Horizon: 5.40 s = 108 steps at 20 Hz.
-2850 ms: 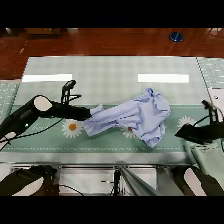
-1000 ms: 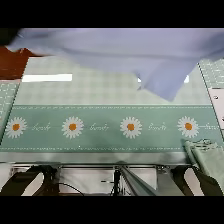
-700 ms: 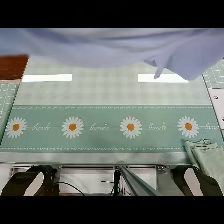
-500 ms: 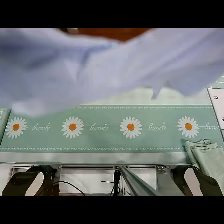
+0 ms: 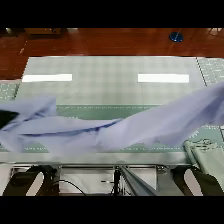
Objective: Fold the shirts.
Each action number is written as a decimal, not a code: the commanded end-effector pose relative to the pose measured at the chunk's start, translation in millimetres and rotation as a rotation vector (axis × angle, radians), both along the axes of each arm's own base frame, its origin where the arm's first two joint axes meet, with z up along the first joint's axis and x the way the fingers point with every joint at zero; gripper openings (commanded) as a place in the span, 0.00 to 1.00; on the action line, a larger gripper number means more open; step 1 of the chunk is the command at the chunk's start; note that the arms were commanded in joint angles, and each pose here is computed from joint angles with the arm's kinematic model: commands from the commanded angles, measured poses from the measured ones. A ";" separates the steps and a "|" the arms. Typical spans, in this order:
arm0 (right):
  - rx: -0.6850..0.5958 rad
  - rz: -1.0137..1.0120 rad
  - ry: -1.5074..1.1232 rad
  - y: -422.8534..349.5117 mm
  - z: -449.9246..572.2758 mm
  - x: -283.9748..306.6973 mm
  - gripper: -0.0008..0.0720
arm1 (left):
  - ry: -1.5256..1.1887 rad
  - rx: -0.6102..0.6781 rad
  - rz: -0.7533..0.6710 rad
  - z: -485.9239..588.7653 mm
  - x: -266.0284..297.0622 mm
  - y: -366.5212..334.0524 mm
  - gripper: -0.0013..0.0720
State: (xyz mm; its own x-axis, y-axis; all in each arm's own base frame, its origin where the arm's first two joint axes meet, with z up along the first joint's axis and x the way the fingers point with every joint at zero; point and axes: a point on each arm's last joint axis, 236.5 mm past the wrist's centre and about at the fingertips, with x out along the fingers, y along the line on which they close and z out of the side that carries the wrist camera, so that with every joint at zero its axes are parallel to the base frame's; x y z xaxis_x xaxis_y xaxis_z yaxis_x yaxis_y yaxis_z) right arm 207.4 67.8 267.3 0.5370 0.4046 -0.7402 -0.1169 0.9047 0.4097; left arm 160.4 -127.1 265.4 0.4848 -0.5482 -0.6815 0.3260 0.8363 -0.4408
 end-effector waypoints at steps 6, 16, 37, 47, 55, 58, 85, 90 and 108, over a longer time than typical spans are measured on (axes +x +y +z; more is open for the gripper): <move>-0.034 -0.057 0.291 -5.9 -208.0 88.4 0.04 | 0.353 -0.051 0.090 -230.6 66.6 2.6 0.06; 0.213 -0.372 0.076 -15.3 -252.1 233.5 0.05 | 0.188 -0.144 0.393 -284.2 215.6 31.2 0.06; -0.032 -0.356 -0.242 -124.7 -97.5 244.0 0.64 | 0.317 -0.236 0.194 -217.3 195.0 93.8 0.77; -0.183 -0.285 0.292 -175.0 -232.4 157.4 0.65 | 0.795 -0.186 0.127 -318.9 33.3 69.9 0.77; -0.097 -0.211 0.379 -152.0 -268.7 147.3 0.65 | 0.840 -0.105 0.148 -350.0 9.7 78.9 0.77; -0.092 -0.216 0.368 -151.7 -268.0 150.3 0.65 | 0.803 -0.099 0.178 -354.3 20.3 81.4 0.77; 0.324 -0.070 0.475 -78.4 -312.7 169.7 0.68 | 0.830 -0.260 0.097 -364.3 84.3 1.8 0.06; 0.318 -0.050 0.563 -74.5 -343.2 160.6 0.68 | 0.831 -0.261 0.097 -364.1 84.1 1.7 0.06; 0.177 0.011 0.403 -37.1 -321.8 195.2 0.05 | 0.763 -0.287 -0.024 -327.7 94.2 -5.2 0.06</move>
State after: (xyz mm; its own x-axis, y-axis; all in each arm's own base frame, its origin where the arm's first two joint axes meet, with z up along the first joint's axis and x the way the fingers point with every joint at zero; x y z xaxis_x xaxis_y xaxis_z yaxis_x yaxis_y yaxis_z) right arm 394.2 36.1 -100.0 0.1263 0.5260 -0.8411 0.0994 0.8369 0.5383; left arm 245.4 -129.4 -81.9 -0.0827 -0.7388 -0.6688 -0.1862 0.6708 -0.7179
